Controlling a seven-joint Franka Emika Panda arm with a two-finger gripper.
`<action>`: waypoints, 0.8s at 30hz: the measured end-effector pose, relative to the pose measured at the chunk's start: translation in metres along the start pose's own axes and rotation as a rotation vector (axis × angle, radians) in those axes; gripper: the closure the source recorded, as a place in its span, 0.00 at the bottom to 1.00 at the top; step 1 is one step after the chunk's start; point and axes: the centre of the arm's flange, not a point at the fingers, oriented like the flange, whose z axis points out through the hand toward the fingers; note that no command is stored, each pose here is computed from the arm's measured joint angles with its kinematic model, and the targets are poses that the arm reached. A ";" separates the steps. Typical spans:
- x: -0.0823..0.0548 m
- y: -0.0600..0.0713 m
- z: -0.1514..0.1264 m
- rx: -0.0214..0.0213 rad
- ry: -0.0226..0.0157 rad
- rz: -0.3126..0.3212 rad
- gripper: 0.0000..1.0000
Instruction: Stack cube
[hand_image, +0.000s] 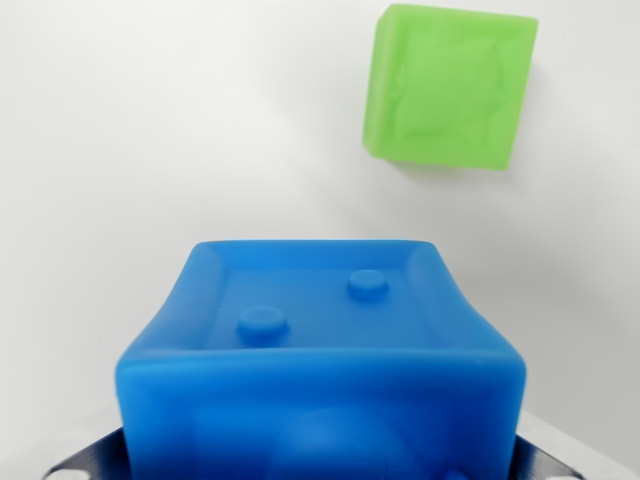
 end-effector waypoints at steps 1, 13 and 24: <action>0.002 0.000 -0.001 0.0000 0.0001 0.002 1.00; 0.025 -0.004 -0.006 -0.0004 -0.0005 0.027 1.00; 0.046 -0.006 -0.011 -0.0005 0.0009 0.049 1.00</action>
